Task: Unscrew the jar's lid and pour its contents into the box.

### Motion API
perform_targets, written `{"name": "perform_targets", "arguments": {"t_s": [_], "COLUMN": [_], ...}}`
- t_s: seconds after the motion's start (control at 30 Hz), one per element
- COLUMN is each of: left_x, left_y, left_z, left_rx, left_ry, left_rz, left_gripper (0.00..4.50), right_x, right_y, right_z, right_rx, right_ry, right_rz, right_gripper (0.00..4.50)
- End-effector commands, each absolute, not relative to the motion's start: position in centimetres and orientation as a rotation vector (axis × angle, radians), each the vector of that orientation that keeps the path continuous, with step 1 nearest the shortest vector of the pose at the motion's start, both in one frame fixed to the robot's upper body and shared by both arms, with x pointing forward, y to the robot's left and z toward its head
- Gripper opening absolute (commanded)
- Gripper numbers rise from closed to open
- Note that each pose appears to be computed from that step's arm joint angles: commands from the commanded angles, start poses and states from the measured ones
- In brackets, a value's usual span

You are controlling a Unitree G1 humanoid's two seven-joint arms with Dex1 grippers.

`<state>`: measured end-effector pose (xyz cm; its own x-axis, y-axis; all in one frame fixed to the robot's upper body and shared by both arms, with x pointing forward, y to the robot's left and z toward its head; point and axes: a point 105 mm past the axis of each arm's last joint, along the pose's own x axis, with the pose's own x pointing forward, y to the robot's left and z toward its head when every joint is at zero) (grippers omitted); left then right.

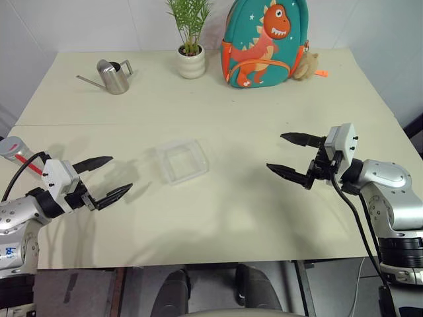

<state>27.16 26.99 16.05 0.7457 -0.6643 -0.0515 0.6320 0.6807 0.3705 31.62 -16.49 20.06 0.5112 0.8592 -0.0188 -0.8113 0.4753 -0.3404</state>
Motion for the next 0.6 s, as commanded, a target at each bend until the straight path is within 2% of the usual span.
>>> {"name": "perform_targets", "arguments": {"t_s": [0.03,0.17,0.4,0.5,0.6], "left_x": [26.3,24.8,21.9,21.6,22.8], "left_y": [28.1,29.9,36.5,36.7,36.4], "left_z": [17.5,16.4,15.0,13.9,12.9], "left_rx": [0.393,0.321,0.193,0.112,0.051], "left_ry": [-0.151,-0.165,-0.25,-0.257,-0.245], "left_rz": [-0.627,-0.413,0.443,0.649,0.743], "left_gripper": [4.48,4.48,4.48,4.48,4.48], "right_x": [32.0,32.3,33.5,33.5,33.4], "right_y": [-15.9,-14.8,-11.2,-9.4,-7.3], "right_z": [21.3,21.0,23.2,23.7,23.9], "right_rx": [-0.337,-0.325,-0.257,-0.224,-0.209], "right_ry": [-0.206,-0.206,-0.276,-0.291,-0.293], "right_rz": [1.048,1.11,1.211,1.267,1.317], "right_gripper": [4.5,4.5,4.5,4.5,4.5]}}
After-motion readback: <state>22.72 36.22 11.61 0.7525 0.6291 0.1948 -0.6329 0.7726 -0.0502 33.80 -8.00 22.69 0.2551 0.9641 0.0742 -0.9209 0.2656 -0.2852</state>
